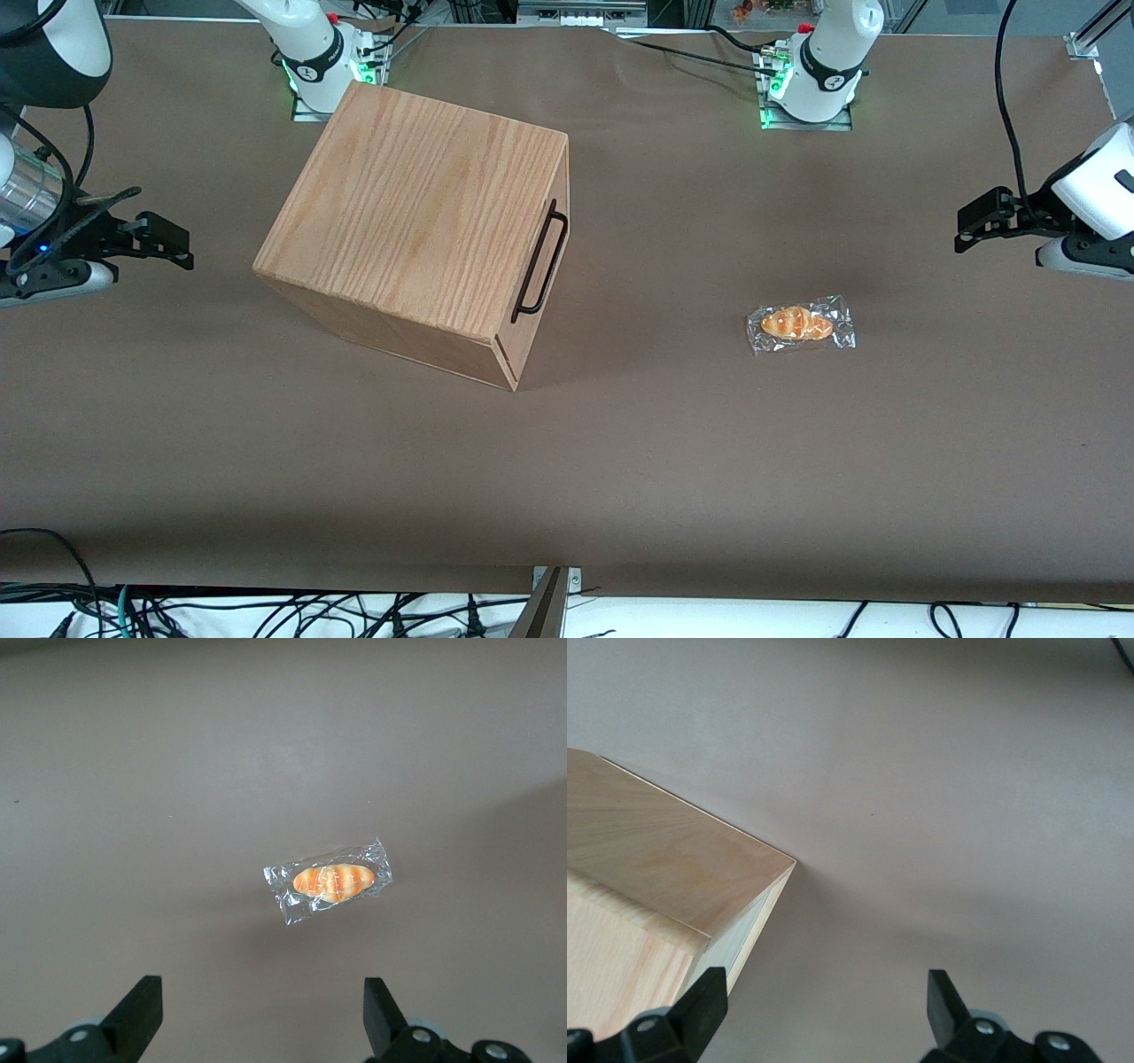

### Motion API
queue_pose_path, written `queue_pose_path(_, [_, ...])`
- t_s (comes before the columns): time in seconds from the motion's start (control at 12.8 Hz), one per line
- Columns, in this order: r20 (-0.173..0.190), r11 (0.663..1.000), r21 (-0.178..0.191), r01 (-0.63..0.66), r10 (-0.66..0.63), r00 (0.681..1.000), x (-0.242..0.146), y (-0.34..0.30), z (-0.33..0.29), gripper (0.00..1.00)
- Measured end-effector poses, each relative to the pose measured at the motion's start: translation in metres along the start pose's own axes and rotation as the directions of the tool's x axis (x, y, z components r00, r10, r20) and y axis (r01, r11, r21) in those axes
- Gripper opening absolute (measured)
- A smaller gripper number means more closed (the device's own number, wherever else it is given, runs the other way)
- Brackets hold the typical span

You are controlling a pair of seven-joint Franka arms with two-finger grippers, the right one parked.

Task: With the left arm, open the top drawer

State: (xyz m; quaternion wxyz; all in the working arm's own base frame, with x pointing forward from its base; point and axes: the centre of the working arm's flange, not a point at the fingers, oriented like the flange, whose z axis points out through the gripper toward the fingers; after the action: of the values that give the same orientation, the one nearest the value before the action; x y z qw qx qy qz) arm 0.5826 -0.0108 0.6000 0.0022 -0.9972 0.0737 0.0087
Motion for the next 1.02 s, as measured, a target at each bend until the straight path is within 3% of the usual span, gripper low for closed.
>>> queue_pose_path(0.86, [0.001,1.0,0.0,0.001,-0.001,1.0,0.0,-0.001,0.001,1.0])
queue_pose_path(1.02, [0.02,1.0,-0.004,0.001,-0.001,1.0,0.005,-0.001,0.011,1.0])
